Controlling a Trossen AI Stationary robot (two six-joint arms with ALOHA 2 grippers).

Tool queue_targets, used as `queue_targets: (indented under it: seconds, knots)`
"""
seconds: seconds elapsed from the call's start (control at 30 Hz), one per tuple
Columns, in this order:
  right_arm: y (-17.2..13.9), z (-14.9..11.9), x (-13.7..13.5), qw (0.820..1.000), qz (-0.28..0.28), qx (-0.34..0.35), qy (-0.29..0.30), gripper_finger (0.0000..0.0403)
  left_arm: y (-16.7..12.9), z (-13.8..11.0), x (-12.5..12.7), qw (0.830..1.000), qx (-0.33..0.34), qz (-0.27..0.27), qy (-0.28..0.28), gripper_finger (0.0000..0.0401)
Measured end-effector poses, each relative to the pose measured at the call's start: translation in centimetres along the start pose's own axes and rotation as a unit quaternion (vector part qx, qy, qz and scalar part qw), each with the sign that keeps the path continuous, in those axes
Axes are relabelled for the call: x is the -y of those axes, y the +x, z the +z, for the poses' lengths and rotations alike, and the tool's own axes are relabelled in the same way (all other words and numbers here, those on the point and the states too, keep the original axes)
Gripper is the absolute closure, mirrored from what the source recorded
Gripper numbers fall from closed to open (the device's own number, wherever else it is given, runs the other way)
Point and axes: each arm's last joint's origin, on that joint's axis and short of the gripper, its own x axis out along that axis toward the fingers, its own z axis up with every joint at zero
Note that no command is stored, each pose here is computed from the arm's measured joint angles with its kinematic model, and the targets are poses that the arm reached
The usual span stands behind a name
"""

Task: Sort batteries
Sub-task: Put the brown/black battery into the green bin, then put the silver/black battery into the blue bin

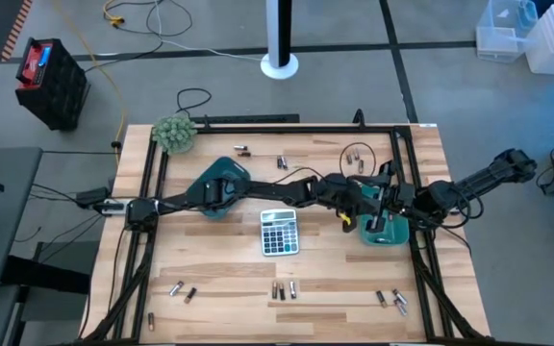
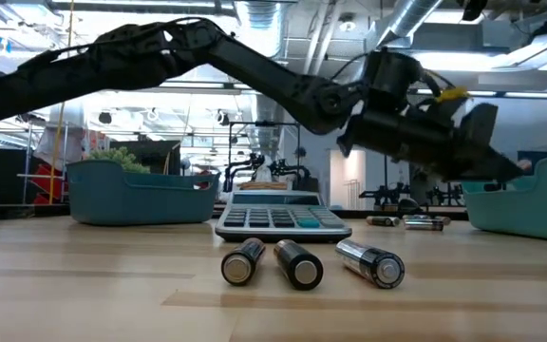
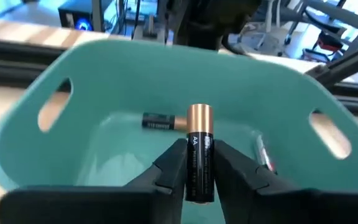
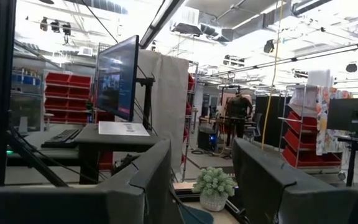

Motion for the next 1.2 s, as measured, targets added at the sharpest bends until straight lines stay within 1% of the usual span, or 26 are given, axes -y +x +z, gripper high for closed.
queue_targets:
  seconds: [0.13, 0.23, 0.3, 0.4, 0.5, 0.6, 0.7, 0.77, 0.9, 1.03, 1.1, 1.2]
  knots:
    - [0.0, 0.0, 0.0, 1.000, 0.001, -0.001, 0.000, 0.0216, -0.2, 0.6, 0.1, 1.000, 0.009, -0.001, 0.010, 0.0259]
    - [0.0, -0.1, 0.0, 1.000, 0.001, -0.003, -0.002, 0.0216, -0.5, 1.2, 0.0, 1.000, -0.001, 0.001, 0.016, 0.0216]
    - [0.0, -0.1, -0.1, 1.000, 0.003, -0.006, -0.004, 0.0216, -1.0, 1.9, -0.1, 1.000, -0.014, -0.002, 0.016, 0.0200]
    - [-0.1, -0.1, -0.2, 1.000, 0.009, -0.008, -0.014, 0.0216, -1.9, 3.5, -0.6, 1.000, -0.014, -0.013, 0.019, 0.0197]
    - [-0.4, 0.0, -0.6, 0.999, 0.024, -0.006, -0.028, 0.0216, -2.6, 4.8, -1.1, 0.999, 0.009, -0.039, 0.021, 0.0210]
    - [-0.8, 0.3, -1.1, 0.999, 0.039, 0.001, -0.036, 0.0216, -3.2, 5.2, -1.5, 0.998, 0.034, -0.038, 0.022, 0.0232]
    - [-1.1, 0.5, -1.2, 0.999, 0.028, -0.004, -0.038, 0.0216, -4.3, 5.6, -1.5, 0.998, 0.056, -0.034, 0.023, 0.0262]
    - [-1.3, 0.5, -1.2, 0.999, 0.014, -0.016, -0.043, 0.0216, -5.5, 5.9, -1.4, 0.997, 0.066, -0.016, 0.032, 0.0286]
    - [-1.3, 0.3, -1.2, 0.998, 0.005, -0.030, -0.048, 0.0216, -9.1, 6.2, -1.2, 0.996, 0.077, 0.025, 0.046, 0.0337]
    - [-1.2, -0.3, -1.1, 0.997, -0.015, -0.058, -0.050, 0.0216, -14.1, 5.9, -0.7, 0.992, 0.108, 0.054, 0.049, 0.0380]
    - [-1.0, -0.8, -0.9, 0.996, -0.026, -0.073, -0.045, 0.0216, -16.9, 5.7, -0.2, 0.988, 0.124, 0.073, 0.051, 0.0394]
    - [-0.7, -1.5, -0.4, 0.994, -0.049, -0.096, -0.036, 0.0216, -21.0, 4.7, 0.6, 0.982, 0.148, 0.105, 0.057, 0.0398]
